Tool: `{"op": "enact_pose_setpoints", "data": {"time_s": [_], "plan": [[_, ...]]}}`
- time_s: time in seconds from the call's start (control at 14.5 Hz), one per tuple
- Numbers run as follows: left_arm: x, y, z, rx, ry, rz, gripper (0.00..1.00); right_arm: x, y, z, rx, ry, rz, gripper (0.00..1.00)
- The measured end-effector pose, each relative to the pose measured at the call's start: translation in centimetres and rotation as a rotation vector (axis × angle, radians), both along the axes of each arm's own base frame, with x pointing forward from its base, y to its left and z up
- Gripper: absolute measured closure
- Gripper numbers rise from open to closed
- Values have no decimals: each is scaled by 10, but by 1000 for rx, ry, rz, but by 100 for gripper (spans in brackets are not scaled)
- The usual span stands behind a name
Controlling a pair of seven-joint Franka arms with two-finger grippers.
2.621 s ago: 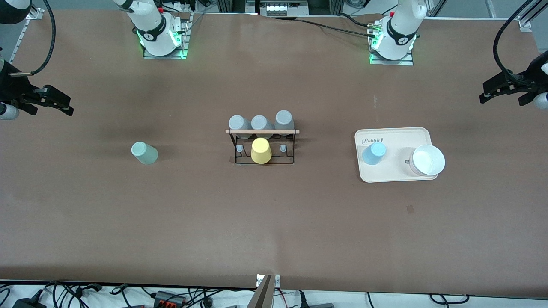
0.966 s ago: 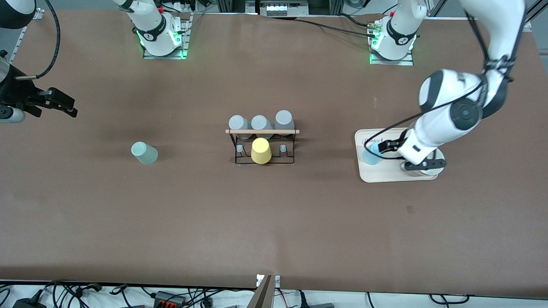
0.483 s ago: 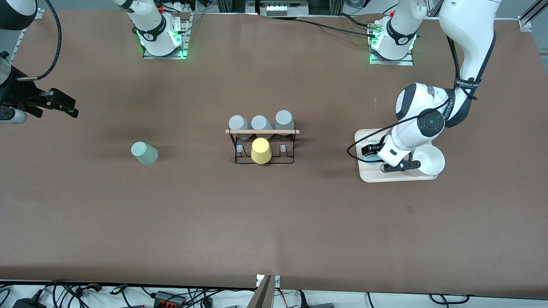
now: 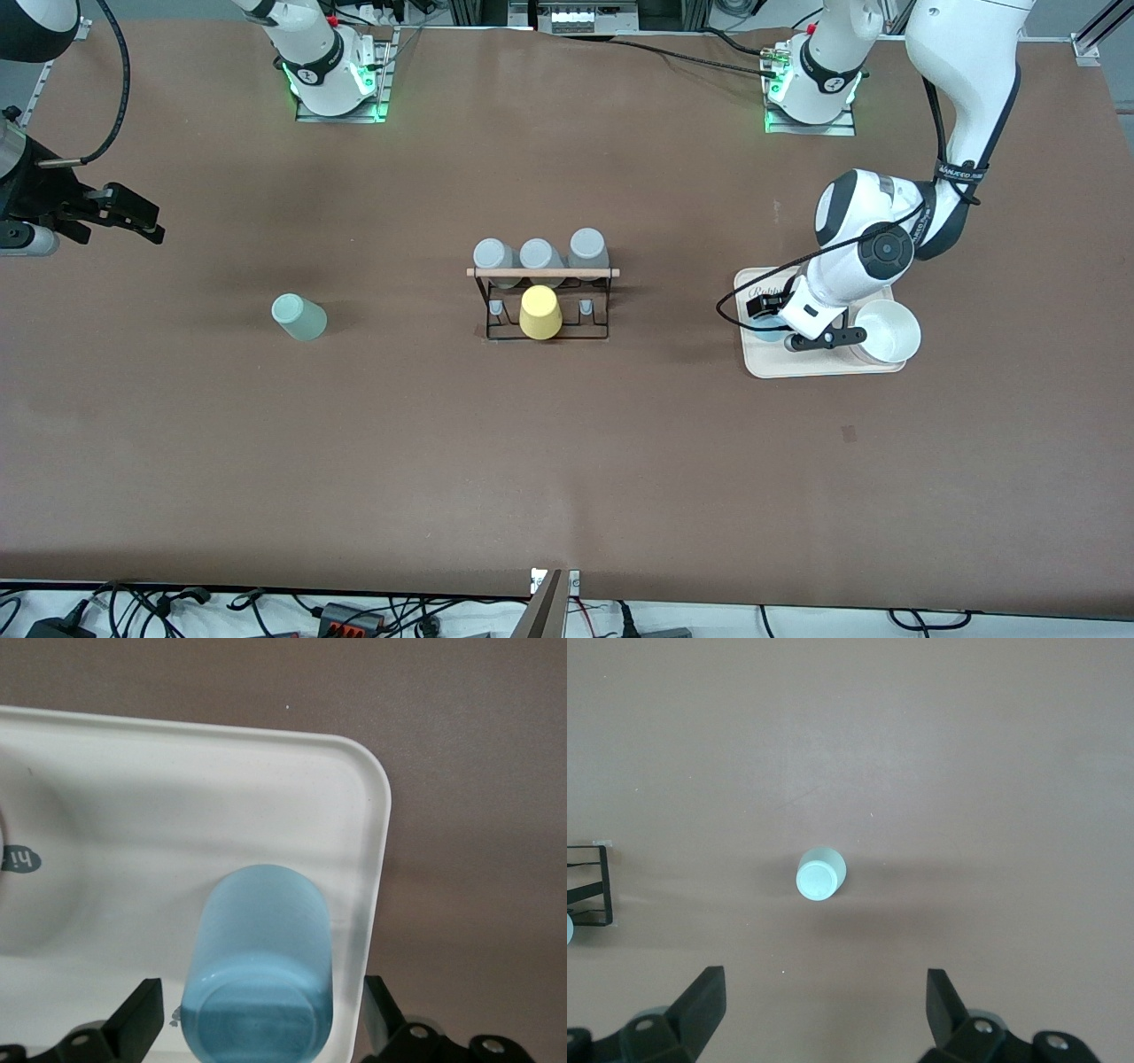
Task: Hang scattered cups on rack with three cups
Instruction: 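Lower the left gripper over the light-blue cup and close on it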
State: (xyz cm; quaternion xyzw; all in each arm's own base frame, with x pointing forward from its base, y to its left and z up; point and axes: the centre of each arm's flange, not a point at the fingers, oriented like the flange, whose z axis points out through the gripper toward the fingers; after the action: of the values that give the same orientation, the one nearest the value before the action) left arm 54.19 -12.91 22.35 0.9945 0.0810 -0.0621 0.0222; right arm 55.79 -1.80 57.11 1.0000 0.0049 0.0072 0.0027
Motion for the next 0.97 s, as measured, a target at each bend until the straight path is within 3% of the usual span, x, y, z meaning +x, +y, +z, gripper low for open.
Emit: {"op": "enact_pose_setpoints", "data": {"time_s": [0.07, 0.21, 0.28, 0.41, 0.48, 0.83, 0.97], "plan": [[0, 0, 2, 1, 3, 0, 3, 0, 0, 0, 0, 0, 0, 0], [0, 1, 6, 2, 0, 1, 17, 0, 0, 0, 0, 0, 0, 0], [1, 2, 9, 3, -3, 2, 17, 0, 0, 0, 0, 0, 0, 0], [1, 2, 11, 3, -6, 2, 33, 0, 0, 0, 0, 0, 0, 0], [1, 2, 12, 3, -7, 2, 36, 0, 0, 0, 0, 0, 0, 0], [3, 2, 16, 3, -10, 3, 36, 0, 3, 0, 0, -1, 5, 0], [16, 0, 36, 5, 0, 6, 36, 0, 3, 0, 0, -1, 5, 0]]}}
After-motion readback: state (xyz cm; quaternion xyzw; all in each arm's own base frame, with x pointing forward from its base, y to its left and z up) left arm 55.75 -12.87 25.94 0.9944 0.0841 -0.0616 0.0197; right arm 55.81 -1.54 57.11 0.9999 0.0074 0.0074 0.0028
